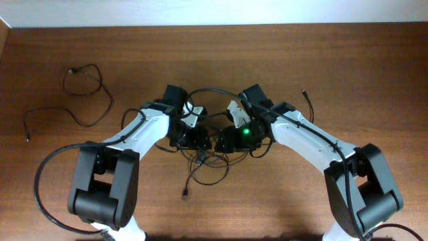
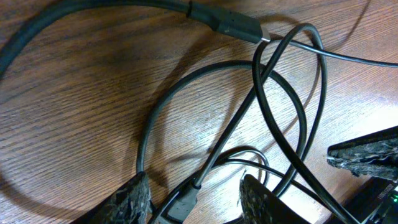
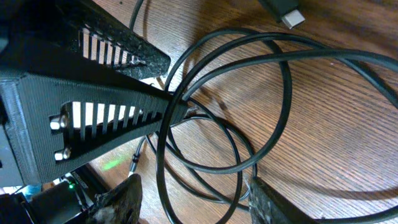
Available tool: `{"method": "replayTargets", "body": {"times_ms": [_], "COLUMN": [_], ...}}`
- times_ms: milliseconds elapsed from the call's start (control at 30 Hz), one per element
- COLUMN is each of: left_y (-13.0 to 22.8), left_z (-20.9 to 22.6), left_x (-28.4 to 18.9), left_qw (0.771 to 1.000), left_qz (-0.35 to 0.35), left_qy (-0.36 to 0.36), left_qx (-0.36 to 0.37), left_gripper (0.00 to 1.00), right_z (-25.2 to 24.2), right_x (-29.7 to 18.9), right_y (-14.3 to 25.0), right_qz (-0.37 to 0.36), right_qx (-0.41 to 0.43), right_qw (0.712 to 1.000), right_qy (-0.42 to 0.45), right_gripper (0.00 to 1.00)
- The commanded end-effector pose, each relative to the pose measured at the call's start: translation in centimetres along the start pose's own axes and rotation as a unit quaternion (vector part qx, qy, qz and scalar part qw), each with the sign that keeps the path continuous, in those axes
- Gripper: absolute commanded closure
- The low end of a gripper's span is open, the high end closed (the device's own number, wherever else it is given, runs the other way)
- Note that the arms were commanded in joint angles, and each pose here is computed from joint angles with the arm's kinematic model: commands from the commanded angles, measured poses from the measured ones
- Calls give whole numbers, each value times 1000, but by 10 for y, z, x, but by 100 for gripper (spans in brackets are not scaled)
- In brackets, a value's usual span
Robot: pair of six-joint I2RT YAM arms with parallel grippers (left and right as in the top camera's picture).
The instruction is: Untangle cables
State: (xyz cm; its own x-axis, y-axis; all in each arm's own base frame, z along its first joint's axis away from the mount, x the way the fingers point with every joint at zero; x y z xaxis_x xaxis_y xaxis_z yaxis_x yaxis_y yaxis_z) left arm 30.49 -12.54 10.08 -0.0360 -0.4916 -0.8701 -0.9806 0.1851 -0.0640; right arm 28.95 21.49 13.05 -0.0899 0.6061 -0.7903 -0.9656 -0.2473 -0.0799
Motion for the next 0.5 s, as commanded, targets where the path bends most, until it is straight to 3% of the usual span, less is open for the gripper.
{"method": "replayTargets", "body": {"times_ms": [0,233,400,467], "left_y": [4,5,4,3], "left_z": [0,-6,-5,-5], "left_x": [7,12,12,12], "left_qw": [1000,1000,999,999], "left_qz": [10,11,7,6], "left_qy": [-4,-13,-29,-28], "left_qx": [9,24,22,23], "left_gripper": [50,49,65,66], "right_z": [-2,-3,-1,3], "right_x": [1,1,2,6], "right_y": [0,-1,1,3], "right_qz": [-4,-6,-3,1], "right_qx": [20,20,23,15], "right_qw": [1000,1000,1000,1000], "right_qy": [15,20,20,24], "right_gripper": [49,51,51,51]}}
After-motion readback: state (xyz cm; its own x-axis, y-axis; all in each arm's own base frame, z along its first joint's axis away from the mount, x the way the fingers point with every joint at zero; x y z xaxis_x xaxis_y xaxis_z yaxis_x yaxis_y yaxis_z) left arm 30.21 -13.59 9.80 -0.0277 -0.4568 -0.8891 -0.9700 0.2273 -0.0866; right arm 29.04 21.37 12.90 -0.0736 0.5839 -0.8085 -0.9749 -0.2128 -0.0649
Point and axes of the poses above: each gripper's point midway between its finger pads, its own x axis out along the fingers, its own z axis along the line the jaws close on, y = z × x, the point moved 9 cm from there along -x, back along the fingers, and after that the axes turned 1 degree about -x, right-handed, at the moved point
